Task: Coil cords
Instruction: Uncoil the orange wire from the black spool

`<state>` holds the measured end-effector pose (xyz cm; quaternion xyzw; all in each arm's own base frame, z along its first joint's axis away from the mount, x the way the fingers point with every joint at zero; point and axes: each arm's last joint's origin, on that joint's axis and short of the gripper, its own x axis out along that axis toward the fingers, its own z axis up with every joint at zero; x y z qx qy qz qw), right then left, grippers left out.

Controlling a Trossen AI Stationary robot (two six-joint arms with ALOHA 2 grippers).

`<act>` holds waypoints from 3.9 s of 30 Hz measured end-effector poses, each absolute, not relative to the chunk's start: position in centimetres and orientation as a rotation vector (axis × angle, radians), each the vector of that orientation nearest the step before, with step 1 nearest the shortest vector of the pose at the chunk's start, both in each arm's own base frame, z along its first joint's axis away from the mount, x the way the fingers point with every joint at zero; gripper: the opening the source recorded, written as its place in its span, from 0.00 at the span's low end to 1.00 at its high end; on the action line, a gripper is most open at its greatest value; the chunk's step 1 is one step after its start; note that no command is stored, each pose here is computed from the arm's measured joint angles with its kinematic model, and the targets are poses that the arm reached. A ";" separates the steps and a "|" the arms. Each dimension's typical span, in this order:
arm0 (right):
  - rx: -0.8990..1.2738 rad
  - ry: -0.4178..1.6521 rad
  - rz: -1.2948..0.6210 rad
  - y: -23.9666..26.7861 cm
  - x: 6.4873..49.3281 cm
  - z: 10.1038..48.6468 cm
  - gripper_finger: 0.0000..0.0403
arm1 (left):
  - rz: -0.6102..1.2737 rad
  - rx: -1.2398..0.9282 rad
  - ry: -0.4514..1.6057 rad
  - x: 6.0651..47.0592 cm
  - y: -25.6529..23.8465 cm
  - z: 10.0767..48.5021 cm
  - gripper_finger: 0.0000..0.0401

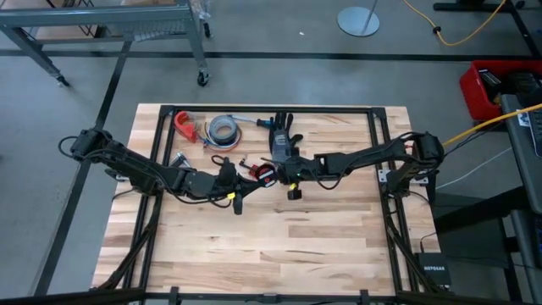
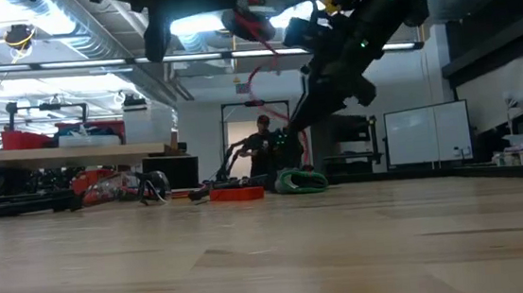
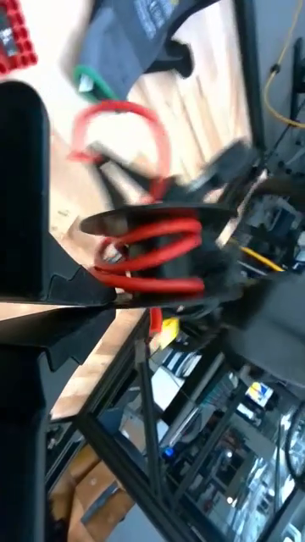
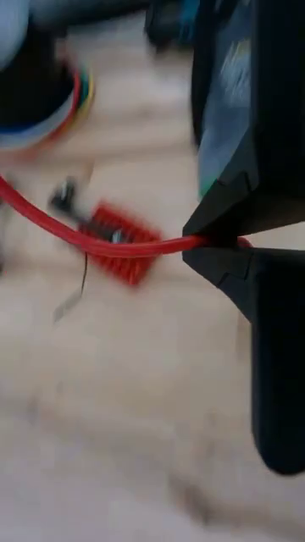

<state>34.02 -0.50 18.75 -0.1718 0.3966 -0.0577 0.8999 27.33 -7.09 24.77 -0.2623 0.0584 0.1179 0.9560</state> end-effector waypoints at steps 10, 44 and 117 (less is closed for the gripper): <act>-0.390 0.823 -0.208 -0.8 33.8 19.2 0.22 | 0.219 -0.526 0.123 27.1 -7.8 24.8 0.00; -0.544 1.422 -0.879 -2.1 22.6 25.5 0.45 | 0.354 -0.420 0.150 24.7 -6.8 26.3 0.00; 0.292 -0.020 0.377 1.2 28.1 23.5 0.45 | -0.077 -0.265 0.051 28.4 -8.8 25.0 0.00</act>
